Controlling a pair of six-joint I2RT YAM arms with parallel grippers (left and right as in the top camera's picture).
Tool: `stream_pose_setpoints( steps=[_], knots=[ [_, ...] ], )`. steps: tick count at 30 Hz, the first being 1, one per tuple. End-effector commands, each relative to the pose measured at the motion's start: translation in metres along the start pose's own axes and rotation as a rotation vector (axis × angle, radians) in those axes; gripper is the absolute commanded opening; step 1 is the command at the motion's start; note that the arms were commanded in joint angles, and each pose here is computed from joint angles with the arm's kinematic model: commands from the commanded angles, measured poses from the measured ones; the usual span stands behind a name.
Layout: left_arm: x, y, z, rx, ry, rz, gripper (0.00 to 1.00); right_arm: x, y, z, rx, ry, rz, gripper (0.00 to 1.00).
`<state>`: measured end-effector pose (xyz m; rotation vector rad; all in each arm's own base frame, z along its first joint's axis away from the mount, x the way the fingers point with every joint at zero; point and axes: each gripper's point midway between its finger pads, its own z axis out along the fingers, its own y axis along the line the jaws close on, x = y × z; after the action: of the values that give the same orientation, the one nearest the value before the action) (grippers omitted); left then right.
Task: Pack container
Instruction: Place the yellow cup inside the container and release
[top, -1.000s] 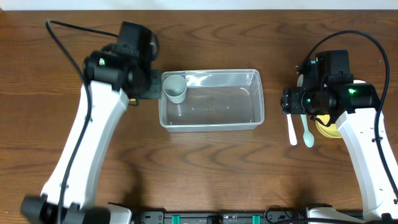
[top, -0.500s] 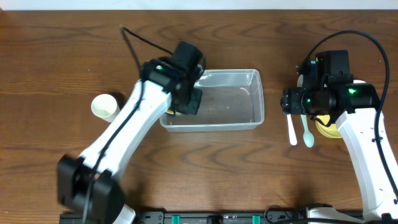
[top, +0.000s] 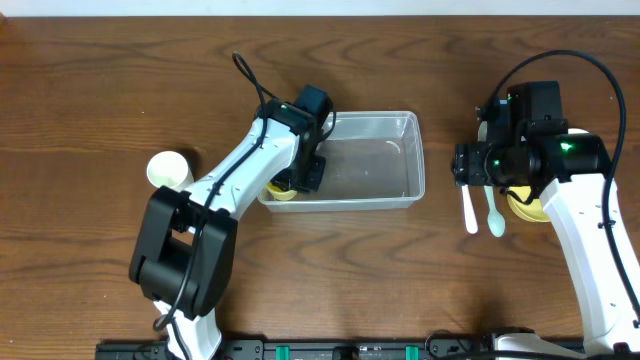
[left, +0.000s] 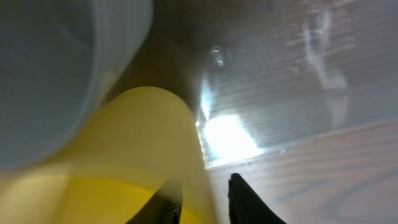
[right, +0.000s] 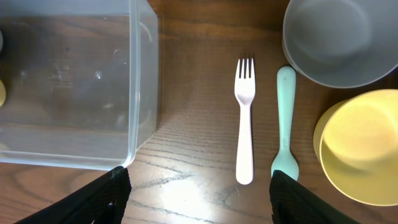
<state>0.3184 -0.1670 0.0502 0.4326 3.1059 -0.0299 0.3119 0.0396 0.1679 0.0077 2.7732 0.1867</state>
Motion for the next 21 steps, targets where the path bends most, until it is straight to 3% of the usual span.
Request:
stream_pose_setpoints(
  steps=[1, 4, 8, 15, 21],
  knots=[
    [0.001, 0.011, 0.007, -0.028, 0.018, -0.018, 0.29, -0.004, 0.003, -0.004, 0.0, -0.011, -0.016, 0.73],
    [-0.001, 0.016, 0.005, -0.037, 0.012, -0.03, 0.31, -0.004, 0.001, -0.004, 0.007, -0.011, -0.016, 0.73],
    [-0.012, 0.018, -0.016, -0.043, -0.031, -0.023, 0.42, -0.004, 0.001, -0.004, 0.007, -0.011, -0.016, 0.73],
    [-0.038, 0.023, -0.129, -0.072, -0.276, 0.023, 0.53, -0.004, -0.001, -0.004, 0.021, -0.012, -0.015, 0.75],
    [-0.032, 0.058, -0.215, -0.177, -0.502, -0.043, 0.64, -0.002, -0.006, -0.004, 0.048, -0.007, -0.015, 0.75]
  ],
)
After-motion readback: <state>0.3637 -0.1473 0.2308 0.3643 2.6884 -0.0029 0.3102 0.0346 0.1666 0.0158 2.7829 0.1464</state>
